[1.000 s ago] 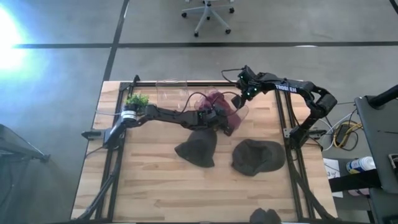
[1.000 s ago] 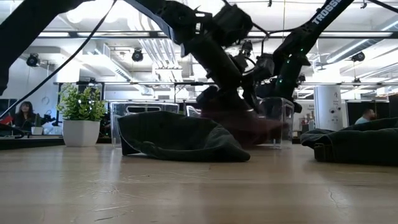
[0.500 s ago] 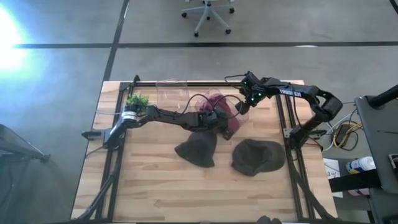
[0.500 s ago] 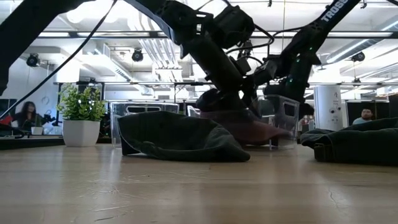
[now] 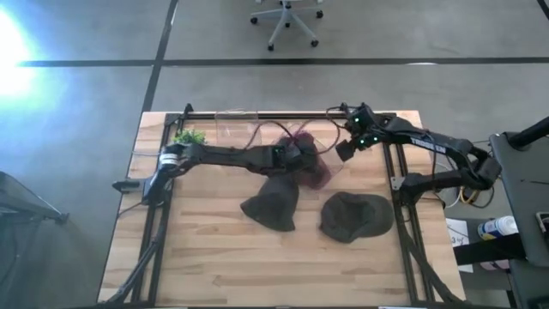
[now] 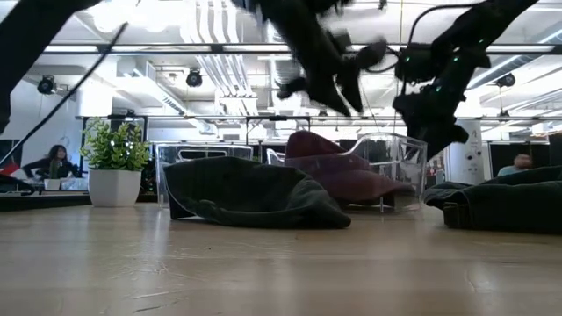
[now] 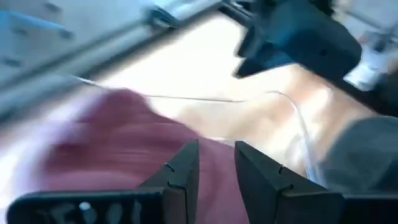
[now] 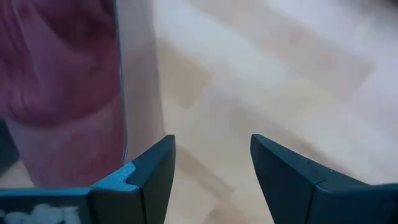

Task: Pick & Place hat
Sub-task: Adjust the right transparent bin on the table

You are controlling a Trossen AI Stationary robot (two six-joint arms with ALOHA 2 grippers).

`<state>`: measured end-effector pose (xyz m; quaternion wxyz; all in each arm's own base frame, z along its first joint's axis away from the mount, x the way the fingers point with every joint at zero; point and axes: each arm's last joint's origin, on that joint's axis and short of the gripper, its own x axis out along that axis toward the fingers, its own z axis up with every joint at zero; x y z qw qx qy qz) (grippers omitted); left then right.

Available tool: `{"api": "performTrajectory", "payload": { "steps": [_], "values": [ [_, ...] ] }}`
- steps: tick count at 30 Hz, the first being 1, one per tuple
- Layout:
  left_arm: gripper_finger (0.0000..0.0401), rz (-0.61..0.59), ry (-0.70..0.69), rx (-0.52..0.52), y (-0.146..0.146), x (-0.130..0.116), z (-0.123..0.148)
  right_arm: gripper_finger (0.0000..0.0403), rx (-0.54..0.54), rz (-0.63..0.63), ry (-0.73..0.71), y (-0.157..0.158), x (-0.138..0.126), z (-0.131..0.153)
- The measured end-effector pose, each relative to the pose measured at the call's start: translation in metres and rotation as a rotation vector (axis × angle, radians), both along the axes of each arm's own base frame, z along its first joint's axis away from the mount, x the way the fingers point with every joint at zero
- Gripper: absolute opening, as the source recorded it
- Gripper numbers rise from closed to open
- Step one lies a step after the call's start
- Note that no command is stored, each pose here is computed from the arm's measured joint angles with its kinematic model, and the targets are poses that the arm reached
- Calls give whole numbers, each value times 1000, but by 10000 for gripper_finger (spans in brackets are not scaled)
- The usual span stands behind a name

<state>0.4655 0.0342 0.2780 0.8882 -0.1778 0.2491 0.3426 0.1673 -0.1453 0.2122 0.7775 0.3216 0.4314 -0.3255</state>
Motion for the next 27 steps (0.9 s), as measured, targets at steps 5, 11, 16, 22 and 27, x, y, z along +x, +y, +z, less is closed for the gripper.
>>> {"api": "performTrajectory", "payload": {
  "steps": [5,11,16,22,27],
  "values": [
    [97,171,167,-103,-6,-27,8,205,-41,-3,-39,-7,2,9],
    [97,210,168,-309,-18,-34,1,205,28,25,-2,-20,16,-6],
    [97,248,222,-385,-16,-36,-21,205,64,70,35,-29,28,-18],
    [97,270,276,-440,-15,-41,-49,205,60,109,42,-39,39,-19],
    [97,300,239,-435,2,-41,-59,205,63,141,27,-43,44,-17]
  ]
}}
